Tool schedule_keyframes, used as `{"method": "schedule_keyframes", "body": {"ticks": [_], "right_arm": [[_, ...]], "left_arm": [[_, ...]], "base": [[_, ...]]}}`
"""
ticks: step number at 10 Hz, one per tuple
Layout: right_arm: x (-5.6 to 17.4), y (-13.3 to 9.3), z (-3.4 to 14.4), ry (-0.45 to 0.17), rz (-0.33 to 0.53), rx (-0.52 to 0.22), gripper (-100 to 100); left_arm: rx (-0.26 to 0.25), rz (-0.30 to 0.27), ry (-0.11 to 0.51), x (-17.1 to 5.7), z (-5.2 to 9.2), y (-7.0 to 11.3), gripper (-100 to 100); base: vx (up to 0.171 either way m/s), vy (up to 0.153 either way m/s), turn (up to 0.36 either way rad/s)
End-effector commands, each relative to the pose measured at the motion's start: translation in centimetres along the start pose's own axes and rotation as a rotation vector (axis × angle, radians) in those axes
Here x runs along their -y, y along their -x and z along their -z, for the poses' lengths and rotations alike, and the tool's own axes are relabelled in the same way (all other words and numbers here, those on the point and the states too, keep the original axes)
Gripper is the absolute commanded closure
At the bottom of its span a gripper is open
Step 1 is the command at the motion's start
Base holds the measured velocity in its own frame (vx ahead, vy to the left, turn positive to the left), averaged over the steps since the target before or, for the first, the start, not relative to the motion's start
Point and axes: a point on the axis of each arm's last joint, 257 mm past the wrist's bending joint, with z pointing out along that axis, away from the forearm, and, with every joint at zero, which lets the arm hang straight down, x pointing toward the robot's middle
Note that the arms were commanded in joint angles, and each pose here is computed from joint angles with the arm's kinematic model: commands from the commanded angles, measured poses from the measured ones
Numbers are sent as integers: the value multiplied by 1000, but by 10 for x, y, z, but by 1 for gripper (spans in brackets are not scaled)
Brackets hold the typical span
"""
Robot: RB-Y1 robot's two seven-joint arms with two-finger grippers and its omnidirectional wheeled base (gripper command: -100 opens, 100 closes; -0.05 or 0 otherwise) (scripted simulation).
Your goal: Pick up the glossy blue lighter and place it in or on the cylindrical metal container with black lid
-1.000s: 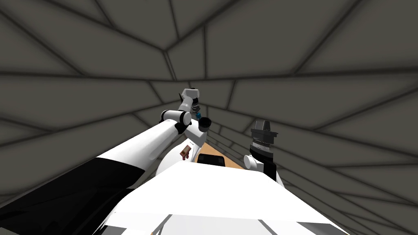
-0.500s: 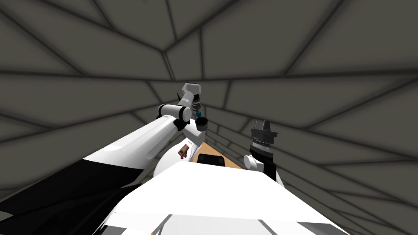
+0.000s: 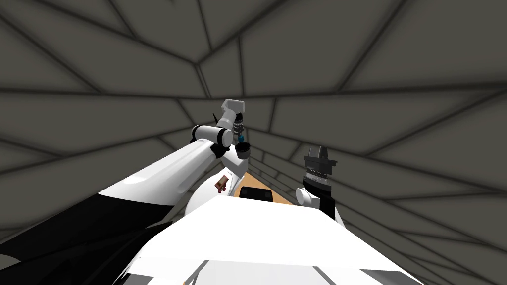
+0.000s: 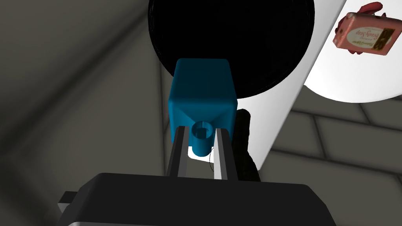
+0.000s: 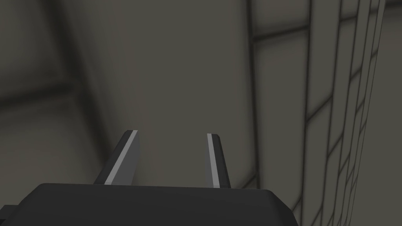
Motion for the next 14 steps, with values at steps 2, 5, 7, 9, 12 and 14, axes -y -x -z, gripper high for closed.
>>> {"method": "schedule_keyframes", "body": {"ticks": [2,5,7,9,12,14], "right_arm": [[0,0,0,0,0,0,0],[0,0,0,0,0,0,0],[0,0,0,0,0,0,0],[0,0,0,0,0,0,0],[0,0,0,0,0,0,0],[0,0,0,0,0,0,0]], "left_arm": [[-14,-5,59,-15,7,-8,100],[-24,-6,98,-24,10,-12,100],[-22,-7,90,-22,10,-11,-100],[-22,-7,90,-22,10,-12,-100],[-22,-7,90,-22,10,-12,0],[-21,-13,84,-22,29,-6,-100]], "base": [[3,-29,-5],[5,-20,-1],[0,0,0],[0,0,0],[0,0,0],[4,-13,46]]}}
